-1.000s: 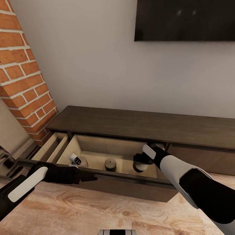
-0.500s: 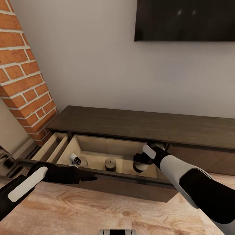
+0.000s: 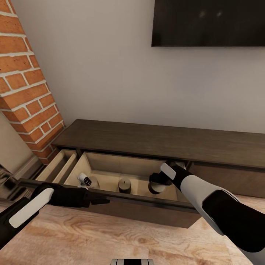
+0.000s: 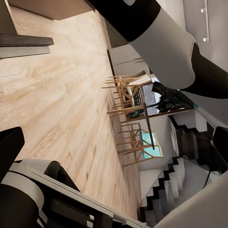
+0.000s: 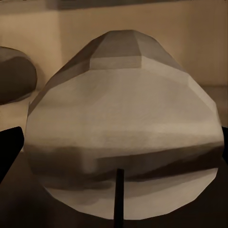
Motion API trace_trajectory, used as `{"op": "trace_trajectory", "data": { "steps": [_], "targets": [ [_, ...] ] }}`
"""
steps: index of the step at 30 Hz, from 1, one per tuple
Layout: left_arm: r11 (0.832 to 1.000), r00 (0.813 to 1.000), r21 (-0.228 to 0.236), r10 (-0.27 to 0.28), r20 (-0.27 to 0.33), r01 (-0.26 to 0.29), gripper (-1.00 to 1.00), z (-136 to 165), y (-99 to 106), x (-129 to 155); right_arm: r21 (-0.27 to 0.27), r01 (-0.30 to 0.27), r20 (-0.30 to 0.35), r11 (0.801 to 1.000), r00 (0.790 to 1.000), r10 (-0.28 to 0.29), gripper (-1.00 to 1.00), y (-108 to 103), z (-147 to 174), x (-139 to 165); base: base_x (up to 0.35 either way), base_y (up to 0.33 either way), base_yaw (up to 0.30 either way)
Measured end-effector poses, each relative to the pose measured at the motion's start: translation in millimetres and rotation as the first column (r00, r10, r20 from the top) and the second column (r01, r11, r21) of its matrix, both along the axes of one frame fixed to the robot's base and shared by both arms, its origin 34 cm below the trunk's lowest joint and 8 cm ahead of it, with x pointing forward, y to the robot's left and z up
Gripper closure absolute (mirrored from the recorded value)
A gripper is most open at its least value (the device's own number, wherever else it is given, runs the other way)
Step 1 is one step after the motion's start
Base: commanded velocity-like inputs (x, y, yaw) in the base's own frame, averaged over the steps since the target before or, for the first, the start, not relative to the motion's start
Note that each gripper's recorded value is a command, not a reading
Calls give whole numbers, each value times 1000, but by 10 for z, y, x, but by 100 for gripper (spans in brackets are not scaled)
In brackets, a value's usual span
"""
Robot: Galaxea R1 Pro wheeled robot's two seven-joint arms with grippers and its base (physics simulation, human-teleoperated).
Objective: Place each of the two pumpkins and all three candles from the living room inside a cabinet in the living room (use any cabinet), then make sure every cabinet is closed, and position the cauldron so it is next to a table in the living room.
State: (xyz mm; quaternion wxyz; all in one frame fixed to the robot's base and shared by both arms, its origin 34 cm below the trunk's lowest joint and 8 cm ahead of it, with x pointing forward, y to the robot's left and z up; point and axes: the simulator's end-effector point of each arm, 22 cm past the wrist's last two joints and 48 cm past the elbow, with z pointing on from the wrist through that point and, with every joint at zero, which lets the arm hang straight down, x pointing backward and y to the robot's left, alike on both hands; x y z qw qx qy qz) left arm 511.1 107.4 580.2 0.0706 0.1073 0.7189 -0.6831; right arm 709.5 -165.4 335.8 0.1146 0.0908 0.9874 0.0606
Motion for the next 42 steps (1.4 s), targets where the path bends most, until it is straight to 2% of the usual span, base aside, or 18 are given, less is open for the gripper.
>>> {"op": "trace_trajectory", "data": {
  "steps": [10, 16, 25, 27, 33, 42],
  "targets": [
    [1000, 1000, 0, 0, 0, 0, -100, -1, 1, 1, -13, 1, 34, 1000, 999, -1, -100, -22, 25, 76, 0, 0, 0],
    [1000, 1000, 1, 0, 0, 0, -100, -6, 1, 0, -61, 15, 117, 998, 993, -8, -100, -137, 45, 231, 0, 0, 0],
    [1000, 1000, 1, -1, 1, 1, -100, -4, -3, -4, -72, 10, 124, 997, 992, -1, -100, -157, 37, 236, 0, 0, 0],
    [1000, 1000, 1, -1, 1, 1, -100, -4, -3, -4, -71, 6, 115, 997, 993, 2, -100, -146, 30, 216, 0, 0, 0],
    [1000, 1000, 1, -1, 1, 1, -100, -4, -3, -4, -57, -50, -24, 997, 999, 49, -100, -93, -58, -86, 0, 0, 0],
    [1000, 1000, 0, 0, 2, 0, -100, 1, -2, 0, -55, -56, -45, 997, 998, 54, -100, -92, -69, -133, 0, 0, 0]
  ]
}}
